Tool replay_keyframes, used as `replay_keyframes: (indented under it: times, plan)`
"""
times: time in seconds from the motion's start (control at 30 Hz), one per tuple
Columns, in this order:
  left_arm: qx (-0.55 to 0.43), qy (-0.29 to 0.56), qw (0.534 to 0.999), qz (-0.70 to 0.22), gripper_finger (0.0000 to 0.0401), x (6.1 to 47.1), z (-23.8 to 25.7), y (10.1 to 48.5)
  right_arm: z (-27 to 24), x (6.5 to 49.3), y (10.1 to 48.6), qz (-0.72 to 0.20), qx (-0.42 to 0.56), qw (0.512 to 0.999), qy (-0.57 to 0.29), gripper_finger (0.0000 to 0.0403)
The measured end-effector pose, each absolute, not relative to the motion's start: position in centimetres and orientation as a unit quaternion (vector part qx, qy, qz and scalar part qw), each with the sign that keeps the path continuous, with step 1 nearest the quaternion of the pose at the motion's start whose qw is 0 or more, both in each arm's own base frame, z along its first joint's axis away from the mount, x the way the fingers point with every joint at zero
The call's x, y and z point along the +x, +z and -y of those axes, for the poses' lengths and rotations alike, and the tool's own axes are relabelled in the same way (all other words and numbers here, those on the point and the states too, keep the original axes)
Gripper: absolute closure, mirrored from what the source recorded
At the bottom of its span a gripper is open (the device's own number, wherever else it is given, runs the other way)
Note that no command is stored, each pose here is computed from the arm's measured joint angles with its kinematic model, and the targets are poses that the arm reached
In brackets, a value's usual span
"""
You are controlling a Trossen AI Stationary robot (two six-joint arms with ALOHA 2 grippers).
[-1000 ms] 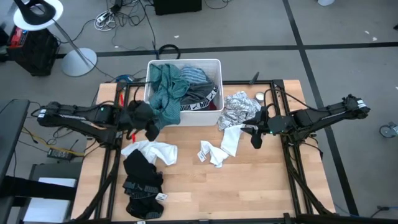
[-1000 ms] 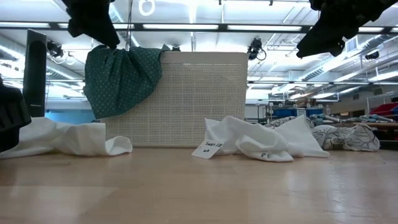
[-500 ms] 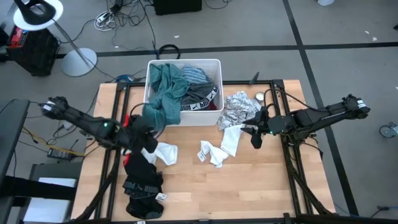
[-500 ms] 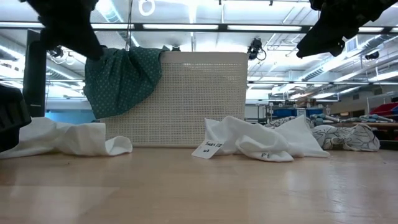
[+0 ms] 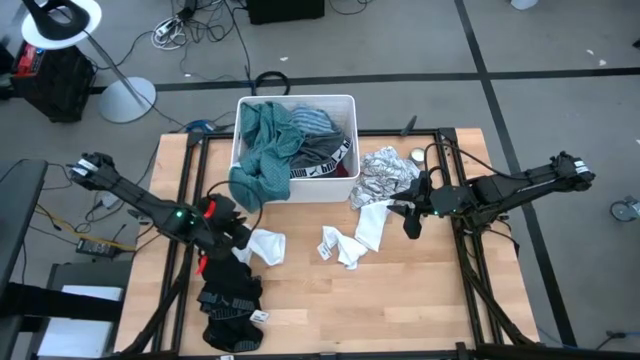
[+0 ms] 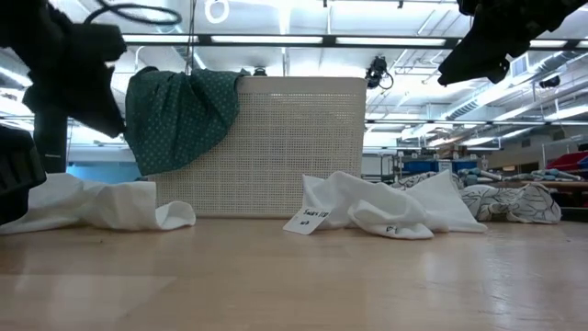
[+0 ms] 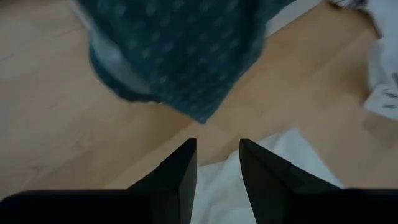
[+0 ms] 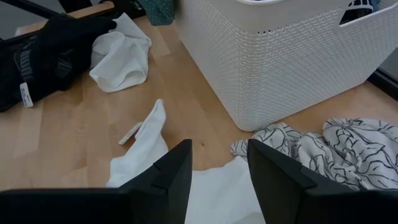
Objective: Sort clothes
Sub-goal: Put the green patterned long sleeve shirt into the white laundry bin
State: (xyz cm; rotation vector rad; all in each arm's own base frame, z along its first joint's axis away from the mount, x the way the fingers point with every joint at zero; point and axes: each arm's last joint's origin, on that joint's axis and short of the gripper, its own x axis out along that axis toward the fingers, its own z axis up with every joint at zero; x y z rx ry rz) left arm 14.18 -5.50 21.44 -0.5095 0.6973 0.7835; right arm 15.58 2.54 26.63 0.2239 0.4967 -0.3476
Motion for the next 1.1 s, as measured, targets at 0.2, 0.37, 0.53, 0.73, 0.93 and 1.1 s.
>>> replay_keyframes:
  times: [0.2,0.37,0.53,0.73,0.93,1.1]
  plan:
    - [-0.237,0.383,0.826,-0.340,0.0297,13.6,5.2,19.5,-2.5,15.6,26.6,-0.244,0.111,0.948,-0.171,0.0247]
    - [-0.245,0.374,0.831,-0.330,0.0363,13.7,5.2,18.2,-2.5,15.6,26.6,-0.244,0.111,0.948,-0.171,0.0247]
    - [-0.244,0.374,0.846,-0.290,0.0395,14.5,4.7,17.3,-2.5,15.6,26.6,-0.243,0.111,0.948,-0.171,0.0247]
    - [-0.206,0.350,0.873,-0.271,0.0399,15.9,3.8,17.8,-2.5,15.6,26.6,-0.242,0.118,0.947,-0.173,0.0247]
    - [-0.150,0.328,0.900,-0.246,0.0400,17.4,3.7,20.1,-2.5,15.6,26.6,-0.242,0.118,0.947,-0.173,0.0247]
    - [-0.110,0.347,0.904,-0.223,0.0400,18.0,3.3,21.9,-2.5,15.6,26.6,-0.242,0.118,0.947,-0.173,0.0247]
